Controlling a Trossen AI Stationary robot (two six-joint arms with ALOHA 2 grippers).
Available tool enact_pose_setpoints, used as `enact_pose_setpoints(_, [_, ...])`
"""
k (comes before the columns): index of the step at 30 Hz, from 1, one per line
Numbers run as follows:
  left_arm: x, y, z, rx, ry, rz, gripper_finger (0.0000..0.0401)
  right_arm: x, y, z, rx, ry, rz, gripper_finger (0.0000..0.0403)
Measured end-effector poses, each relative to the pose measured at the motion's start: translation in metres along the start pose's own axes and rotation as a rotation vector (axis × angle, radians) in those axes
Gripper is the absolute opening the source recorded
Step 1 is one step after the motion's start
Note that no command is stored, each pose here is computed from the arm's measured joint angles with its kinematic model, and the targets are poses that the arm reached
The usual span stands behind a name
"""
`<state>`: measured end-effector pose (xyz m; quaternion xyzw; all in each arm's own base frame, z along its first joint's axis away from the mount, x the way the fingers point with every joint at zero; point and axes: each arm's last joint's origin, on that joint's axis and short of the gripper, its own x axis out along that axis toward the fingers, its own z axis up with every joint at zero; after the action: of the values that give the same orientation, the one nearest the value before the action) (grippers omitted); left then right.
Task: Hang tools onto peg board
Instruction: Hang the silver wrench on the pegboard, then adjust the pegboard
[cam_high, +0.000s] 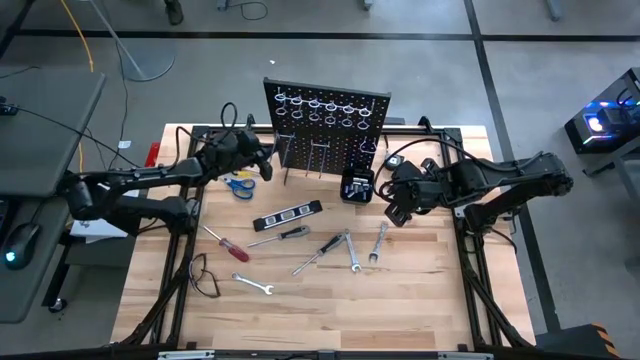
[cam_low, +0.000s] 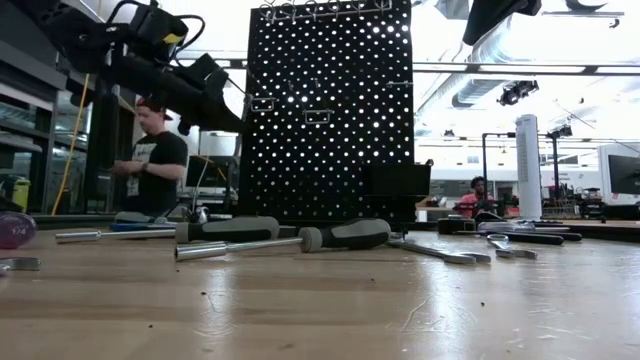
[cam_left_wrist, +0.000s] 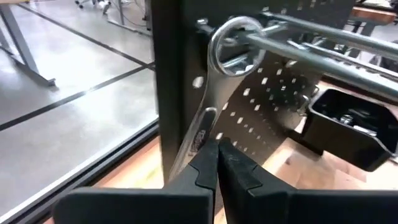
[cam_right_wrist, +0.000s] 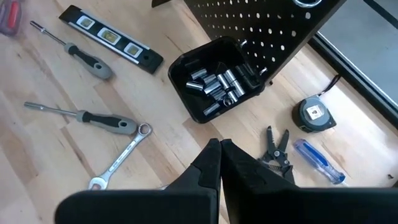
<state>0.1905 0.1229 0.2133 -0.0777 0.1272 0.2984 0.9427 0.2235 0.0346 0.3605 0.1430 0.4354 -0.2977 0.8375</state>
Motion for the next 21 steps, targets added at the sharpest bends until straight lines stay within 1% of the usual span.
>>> enact_pose_setpoints(2, [0.0,0.0,0.0,-0.01,-0.001,-0.004,0.0,0.0,0.0,0.0,0.008,0.003,0.003,0.0])
enact_pose_setpoints(6, [-0.003,-0.002,0.001,-0.029,0.009,-0.083,0.0,0.0,0.001,-0.001,0.008,0.024,0.024,0.0])
enact_pose_setpoints(10, [-0.009,-0.005,0.001,-0.103,0.045,-0.167,0.0,0.0,0.001,-0.001,0.004,0.032,0.032,0.0])
enact_pose_setpoints(12, [-0.013,-0.005,0.0,-0.126,0.068,-0.194,0.0,0.0,0.001,-0.001,0.001,0.033,0.033,0.0])
enact_pose_setpoints(15, [-0.021,-0.006,0.001,-0.13,0.095,-0.221,0.0,0.0,0.001,-0.001,-0.001,0.033,0.033,0.0])
enact_pose_setpoints(17, [-0.029,-0.006,0.001,-0.141,0.116,-0.212,0.0,0.0,0.001,-0.001,-0.013,0.035,0.036,0.0])
enact_pose_setpoints(18, [-0.033,-0.005,0.001,-0.151,0.135,-0.191,0.0,0.0,0.001,-0.001,-0.018,0.037,0.038,0.0])
enact_pose_setpoints(21, [-0.043,-0.001,0.001,-0.153,0.158,-0.075,0.0,0.0,0.001,-0.001,-0.02,0.039,0.039,0.0])
